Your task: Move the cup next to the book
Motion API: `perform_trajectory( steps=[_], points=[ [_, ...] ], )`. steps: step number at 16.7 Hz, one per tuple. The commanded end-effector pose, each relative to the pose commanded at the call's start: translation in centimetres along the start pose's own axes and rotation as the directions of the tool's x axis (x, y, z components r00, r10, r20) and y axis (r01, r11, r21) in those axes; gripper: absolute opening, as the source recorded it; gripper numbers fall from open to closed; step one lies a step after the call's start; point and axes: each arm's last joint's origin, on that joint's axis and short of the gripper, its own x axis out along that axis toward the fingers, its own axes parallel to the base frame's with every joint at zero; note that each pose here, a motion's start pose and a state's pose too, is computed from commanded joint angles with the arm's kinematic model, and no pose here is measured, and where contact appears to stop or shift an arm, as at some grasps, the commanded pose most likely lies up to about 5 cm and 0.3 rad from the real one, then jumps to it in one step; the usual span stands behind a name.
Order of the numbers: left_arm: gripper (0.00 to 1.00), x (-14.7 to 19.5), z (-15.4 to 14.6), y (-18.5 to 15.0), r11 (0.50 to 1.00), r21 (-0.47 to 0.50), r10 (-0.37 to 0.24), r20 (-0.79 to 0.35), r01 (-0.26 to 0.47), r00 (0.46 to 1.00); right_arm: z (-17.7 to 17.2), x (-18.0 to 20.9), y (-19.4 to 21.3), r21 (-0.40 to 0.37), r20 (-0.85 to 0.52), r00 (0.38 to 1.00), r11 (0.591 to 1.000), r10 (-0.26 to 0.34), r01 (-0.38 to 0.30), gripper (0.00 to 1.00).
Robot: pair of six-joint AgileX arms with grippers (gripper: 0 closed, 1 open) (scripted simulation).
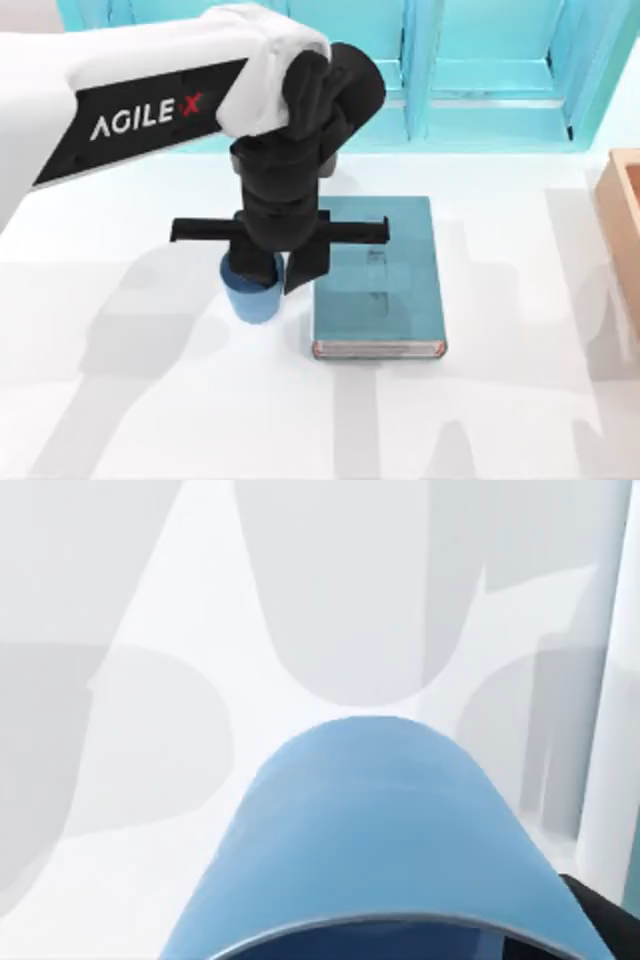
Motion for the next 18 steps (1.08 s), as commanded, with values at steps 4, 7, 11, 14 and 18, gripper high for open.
perform_trajectory(
  steps=[4, 7, 11, 14, 18],
  points=[
    [0.38, 0.00, 0.00, 0.00, 1.000, 0.000, 0.000, 0.000, 0.000, 1.000, 0.00, 0.00, 0.00, 0.000, 0.000, 1.000, 1.000, 0.000, 0.000, 1.00],
    [0.60, 0.00, 0.00, 0.00, 1.000, 0.000, 0.000, 0.000, 0.000, 1.000, 0.00, 0.00, 0.00, 0.000, 0.000, 1.000, 1.000, 0.000, 0.000, 1.00],
    [0.90, 0.00, 0.00, 0.00, 1.000, 0.000, 0.000, 0.000, 0.000, 1.000, 0.00, 0.00, 0.00, 0.000, 0.000, 1.000, 1.000, 0.000, 0.000, 1.00],
    [1.00, 0.00, 0.00, 0.00, 1.000, 0.000, 0.000, 0.000, 0.000, 1.000, 0.00, 0.00, 0.00, 0.000, 0.000, 1.000, 1.000, 0.000, 0.000, 1.00],
    [1.00, 0.00, 0.00, 0.00, 1.000, 0.000, 0.000, 0.000, 0.000, 1.000, 0.00, 0.00, 0.00, 0.000, 0.000, 1.000, 1.000, 0.000, 0.000, 1.00]
  ],
)
